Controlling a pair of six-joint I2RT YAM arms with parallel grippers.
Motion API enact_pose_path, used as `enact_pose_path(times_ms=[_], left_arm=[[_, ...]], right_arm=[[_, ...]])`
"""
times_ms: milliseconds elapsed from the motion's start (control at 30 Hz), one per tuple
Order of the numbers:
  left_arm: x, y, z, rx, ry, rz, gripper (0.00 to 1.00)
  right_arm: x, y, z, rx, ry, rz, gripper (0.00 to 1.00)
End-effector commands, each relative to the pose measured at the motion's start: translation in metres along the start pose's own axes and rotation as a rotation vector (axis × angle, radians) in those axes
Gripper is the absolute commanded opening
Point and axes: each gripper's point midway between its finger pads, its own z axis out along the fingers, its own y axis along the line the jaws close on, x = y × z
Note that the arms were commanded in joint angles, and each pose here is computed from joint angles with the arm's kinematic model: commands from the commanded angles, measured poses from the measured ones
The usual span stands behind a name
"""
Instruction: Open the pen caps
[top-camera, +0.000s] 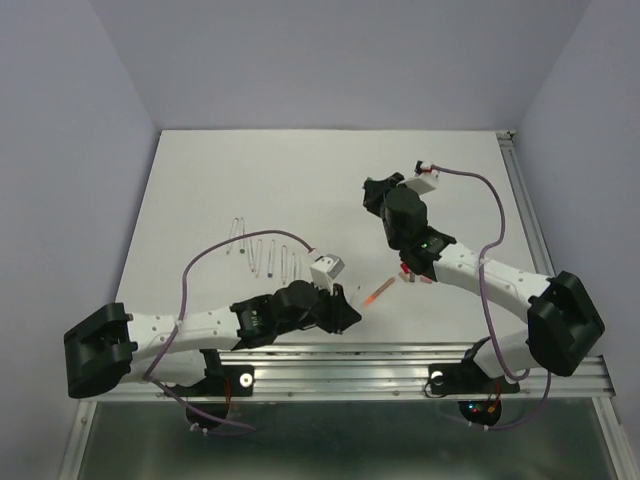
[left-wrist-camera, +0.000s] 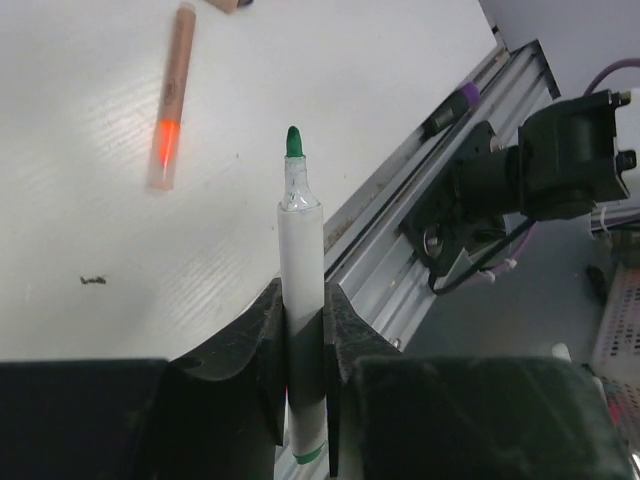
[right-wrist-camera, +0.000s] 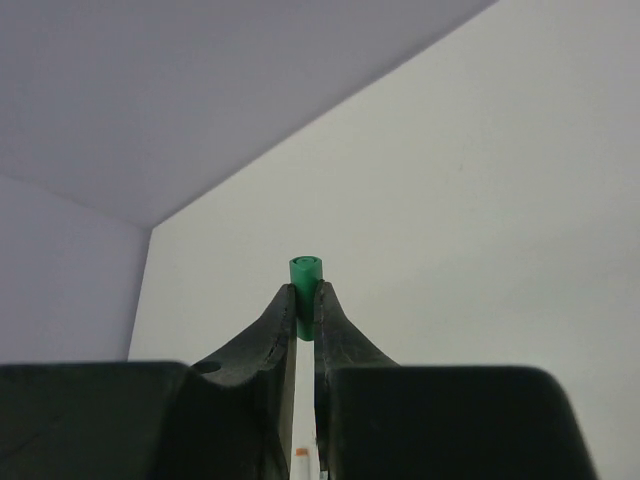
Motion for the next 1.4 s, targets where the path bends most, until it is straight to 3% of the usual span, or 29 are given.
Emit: enact_pose_path(times_ms=[0,167,267,400,733,833,1067,1200,1300,1367], left_arm=[[0.004,-0.008,-0.008,0.035,-0.019,-0.082,0.0],[-0.015,0.027,-0.01,-0.193,-0.102,-0.13,0.0],[-0.031,0.052,-0.01,-0.343,-0.1,-0.114,0.0],[-0.045,0.111,-0.006,-0.543,-0.058,-0.135,0.0],[-0.07,0.173,0.016,-0.8,0.029,-0.051,0.03],[-0.063,0.185,0.019,-0.847,0.07,-0.046,0.08],[-0.057,0.193,0.019,-0.878,0.086,-0.036,0.3],[-0.057,0.195,0.018,-0.883,0.093,-0.029,0.53],[-0.058,0.193,0.018,-0.876,0.092,-0.028,0.62],[-0.06,0.19,0.018,-0.865,0.093,-0.025,0.62]], right_arm=[[-0.046,0.0,0.015,0.047,-0.112,-0.024,0.01],[-0.028,-0.031,-0.001,0.117,-0.02,-0.103,0.01],[-0.007,-0.078,-0.023,0.215,0.048,-0.135,0.01],[0.023,-0.145,-0.055,0.371,0.156,-0.186,0.01],[0.057,-0.217,-0.067,0.6,0.281,-0.307,0.01],[0.072,-0.23,-0.066,0.648,0.344,-0.339,0.01],[0.074,-0.234,-0.062,0.688,0.348,-0.352,0.01],[0.073,-0.23,-0.062,0.673,0.351,-0.336,0.11],[0.071,-0.226,-0.062,0.662,0.352,-0.325,0.15],[0.07,-0.224,-0.062,0.66,0.352,-0.319,0.2]])
